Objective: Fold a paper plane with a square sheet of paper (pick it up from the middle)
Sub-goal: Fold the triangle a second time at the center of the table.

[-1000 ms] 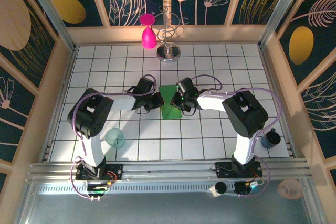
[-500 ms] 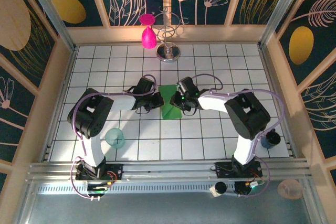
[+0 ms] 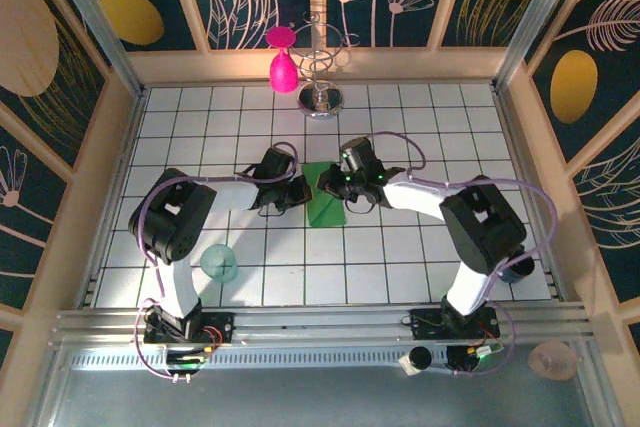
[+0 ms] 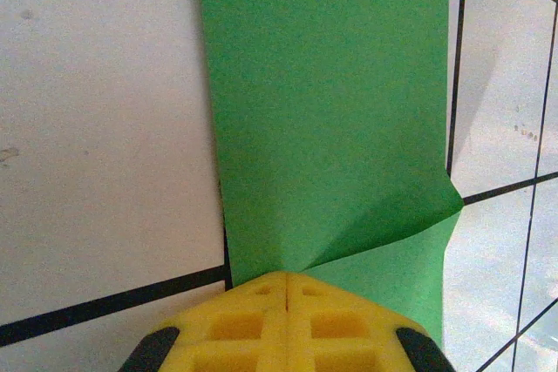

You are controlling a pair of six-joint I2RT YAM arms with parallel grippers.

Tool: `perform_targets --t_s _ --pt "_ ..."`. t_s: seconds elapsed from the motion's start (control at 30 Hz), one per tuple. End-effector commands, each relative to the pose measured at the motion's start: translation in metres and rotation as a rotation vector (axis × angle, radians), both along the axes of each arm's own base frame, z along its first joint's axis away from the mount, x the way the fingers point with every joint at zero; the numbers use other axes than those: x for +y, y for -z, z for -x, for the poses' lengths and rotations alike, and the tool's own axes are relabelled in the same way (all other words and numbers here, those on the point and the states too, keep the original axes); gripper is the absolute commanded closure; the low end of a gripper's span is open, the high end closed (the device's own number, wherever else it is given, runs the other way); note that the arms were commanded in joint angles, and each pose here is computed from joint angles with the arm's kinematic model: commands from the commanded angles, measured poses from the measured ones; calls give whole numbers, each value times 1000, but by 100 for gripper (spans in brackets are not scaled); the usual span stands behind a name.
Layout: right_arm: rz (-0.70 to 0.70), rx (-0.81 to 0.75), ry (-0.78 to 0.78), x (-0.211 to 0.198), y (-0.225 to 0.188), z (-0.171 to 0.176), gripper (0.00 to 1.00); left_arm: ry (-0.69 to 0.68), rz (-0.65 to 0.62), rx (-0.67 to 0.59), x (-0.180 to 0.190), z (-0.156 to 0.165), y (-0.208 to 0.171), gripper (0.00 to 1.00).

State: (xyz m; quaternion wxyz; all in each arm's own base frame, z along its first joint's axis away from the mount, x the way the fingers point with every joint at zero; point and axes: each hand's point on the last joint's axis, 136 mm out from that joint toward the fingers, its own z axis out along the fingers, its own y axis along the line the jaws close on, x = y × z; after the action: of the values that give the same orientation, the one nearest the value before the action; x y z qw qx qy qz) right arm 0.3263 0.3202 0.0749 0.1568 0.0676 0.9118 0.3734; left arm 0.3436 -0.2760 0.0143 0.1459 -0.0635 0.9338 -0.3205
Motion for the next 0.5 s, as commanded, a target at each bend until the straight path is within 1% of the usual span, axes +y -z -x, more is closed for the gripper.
perform_targets --t_s 0.0,0.13,0.47 --pt "-8 39 -26 11 8 1 91 -3 -56 23 8 5 10 100" --pt "-1 77 -32 11 21 6 93 -3 -54 23 7 4 10 100" --pt "42 143 -29 4 46 16 94 -6 -47 17 6 2 5 100"
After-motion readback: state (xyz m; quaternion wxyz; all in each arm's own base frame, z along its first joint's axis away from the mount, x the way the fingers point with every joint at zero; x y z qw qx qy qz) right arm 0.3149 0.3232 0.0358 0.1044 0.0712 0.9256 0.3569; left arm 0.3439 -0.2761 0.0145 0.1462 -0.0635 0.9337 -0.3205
